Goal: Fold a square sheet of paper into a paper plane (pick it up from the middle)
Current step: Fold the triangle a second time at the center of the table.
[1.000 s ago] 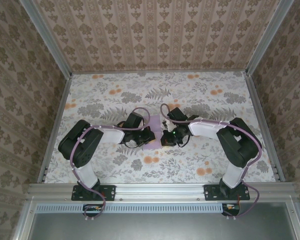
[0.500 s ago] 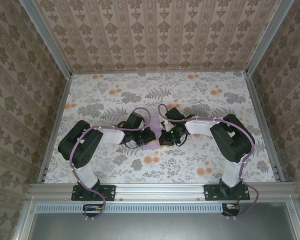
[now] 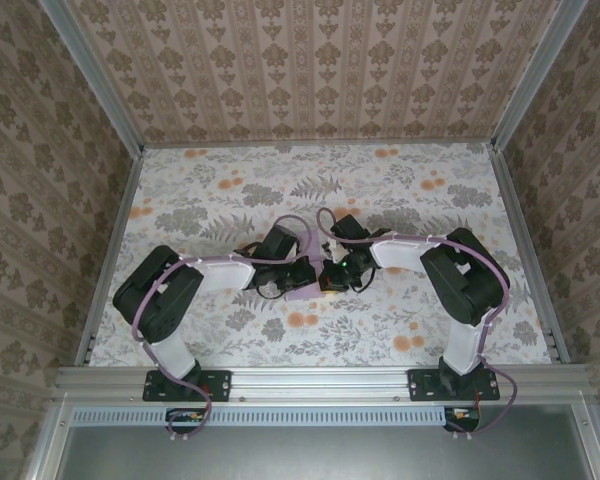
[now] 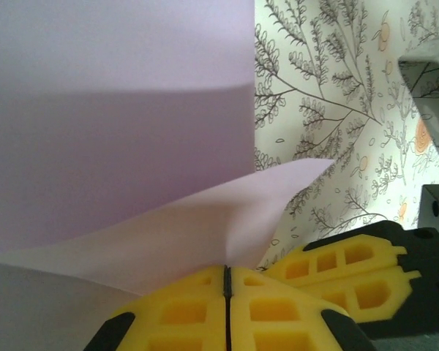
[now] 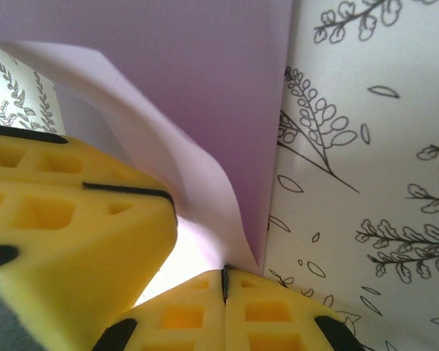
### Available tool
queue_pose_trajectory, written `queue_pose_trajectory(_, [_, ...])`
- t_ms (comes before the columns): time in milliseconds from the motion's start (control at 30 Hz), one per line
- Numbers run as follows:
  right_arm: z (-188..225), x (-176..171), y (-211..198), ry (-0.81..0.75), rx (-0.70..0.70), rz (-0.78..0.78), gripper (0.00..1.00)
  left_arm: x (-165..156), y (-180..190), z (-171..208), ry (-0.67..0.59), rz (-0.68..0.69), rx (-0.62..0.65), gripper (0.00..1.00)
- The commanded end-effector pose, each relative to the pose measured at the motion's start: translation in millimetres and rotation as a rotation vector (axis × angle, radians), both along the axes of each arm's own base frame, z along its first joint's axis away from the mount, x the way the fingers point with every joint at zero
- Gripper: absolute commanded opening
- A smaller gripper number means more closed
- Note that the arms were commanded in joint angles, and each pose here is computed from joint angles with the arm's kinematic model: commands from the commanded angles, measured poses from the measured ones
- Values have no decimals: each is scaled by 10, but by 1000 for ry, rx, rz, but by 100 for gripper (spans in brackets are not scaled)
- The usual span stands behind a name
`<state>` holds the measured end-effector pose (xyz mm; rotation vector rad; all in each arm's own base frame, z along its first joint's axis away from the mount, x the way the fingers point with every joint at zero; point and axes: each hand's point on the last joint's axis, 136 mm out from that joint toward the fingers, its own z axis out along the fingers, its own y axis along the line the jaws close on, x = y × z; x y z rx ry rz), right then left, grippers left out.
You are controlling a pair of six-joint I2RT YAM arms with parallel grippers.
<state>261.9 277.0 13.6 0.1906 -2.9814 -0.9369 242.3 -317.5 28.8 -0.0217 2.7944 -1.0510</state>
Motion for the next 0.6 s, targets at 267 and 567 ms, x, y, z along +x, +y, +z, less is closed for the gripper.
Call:
queue_pose_trajectory(267, [-237, -106, -215, 45, -127, -9, 5, 28, 163, -248, 39, 64, 37, 5])
queue_pose_trajectory(567, [-357, -211, -360, 66, -194, 14, 5, 286, 601, -251, 26, 131, 66, 5])
